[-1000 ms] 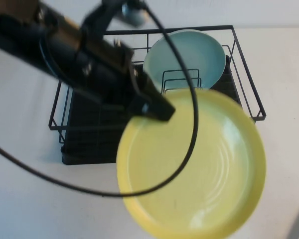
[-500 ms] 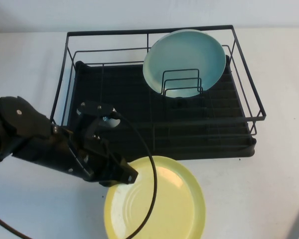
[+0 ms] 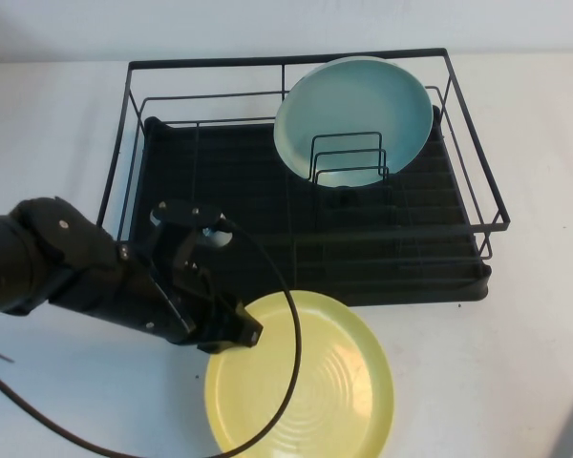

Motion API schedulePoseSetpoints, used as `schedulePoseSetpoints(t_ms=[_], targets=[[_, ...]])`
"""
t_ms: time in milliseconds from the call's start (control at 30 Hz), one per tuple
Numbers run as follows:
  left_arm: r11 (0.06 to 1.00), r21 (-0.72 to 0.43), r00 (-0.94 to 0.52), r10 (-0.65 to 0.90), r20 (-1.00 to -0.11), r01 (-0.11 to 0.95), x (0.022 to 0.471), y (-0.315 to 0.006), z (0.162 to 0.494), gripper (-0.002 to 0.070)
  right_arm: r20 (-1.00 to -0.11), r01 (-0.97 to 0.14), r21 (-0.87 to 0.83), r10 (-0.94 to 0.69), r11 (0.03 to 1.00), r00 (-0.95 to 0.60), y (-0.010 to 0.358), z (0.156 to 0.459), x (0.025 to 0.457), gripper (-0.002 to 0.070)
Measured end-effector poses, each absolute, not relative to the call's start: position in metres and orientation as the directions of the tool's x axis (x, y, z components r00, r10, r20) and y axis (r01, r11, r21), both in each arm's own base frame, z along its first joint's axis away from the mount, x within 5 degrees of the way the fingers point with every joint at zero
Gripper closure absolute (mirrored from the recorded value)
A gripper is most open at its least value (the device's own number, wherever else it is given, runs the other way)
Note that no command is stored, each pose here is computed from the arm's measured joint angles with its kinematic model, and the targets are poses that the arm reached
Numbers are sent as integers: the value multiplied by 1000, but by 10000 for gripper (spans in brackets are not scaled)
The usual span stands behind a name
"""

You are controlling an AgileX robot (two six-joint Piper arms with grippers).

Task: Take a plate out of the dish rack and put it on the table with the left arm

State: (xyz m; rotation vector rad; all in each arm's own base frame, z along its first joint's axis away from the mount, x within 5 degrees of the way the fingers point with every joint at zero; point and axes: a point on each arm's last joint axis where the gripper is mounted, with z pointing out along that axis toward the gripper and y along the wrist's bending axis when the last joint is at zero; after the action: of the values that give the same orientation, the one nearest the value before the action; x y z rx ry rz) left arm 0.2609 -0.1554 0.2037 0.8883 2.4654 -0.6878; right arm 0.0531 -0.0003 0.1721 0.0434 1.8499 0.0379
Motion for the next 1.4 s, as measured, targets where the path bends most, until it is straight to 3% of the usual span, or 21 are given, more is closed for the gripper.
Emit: schedulePoseSetpoints(t_ms=[267,567,633,733,833,933,1100,1400], targets=[[681,-260,-698,509,-504,685,268,-154,184,393,-960,10,49,50,999,-276,0,172,53,696],[674,-124,-642,608,-468,728,264,-141,193,376,-960,10,49,50,999,-276,0,172,53,696],[680,-79,-620,606,-499,729,259,-135,212,407,-960,10,49,50,999,-276,0,172,53,696],[670,31,-544,629,-555,742,245,-124,247,547,-960,10,49,50,999,-276,0,172,53,696],[676,145,-465,631,-620,723,222,-108,288,637,-960,10,49,50,999,-276,0,172,53,696],[705,201,-403,589,-700,680,194,-94,318,664,-960,10,49,50,999,-276,0,172,53,696],[731,237,-323,537,-779,640,144,-72,331,673,-960,10,49,50,999,-276,0,172,53,696],[718,197,-382,557,-737,667,71,-43,315,674,-960,10,49,50,999,-276,0,172,53,696]])
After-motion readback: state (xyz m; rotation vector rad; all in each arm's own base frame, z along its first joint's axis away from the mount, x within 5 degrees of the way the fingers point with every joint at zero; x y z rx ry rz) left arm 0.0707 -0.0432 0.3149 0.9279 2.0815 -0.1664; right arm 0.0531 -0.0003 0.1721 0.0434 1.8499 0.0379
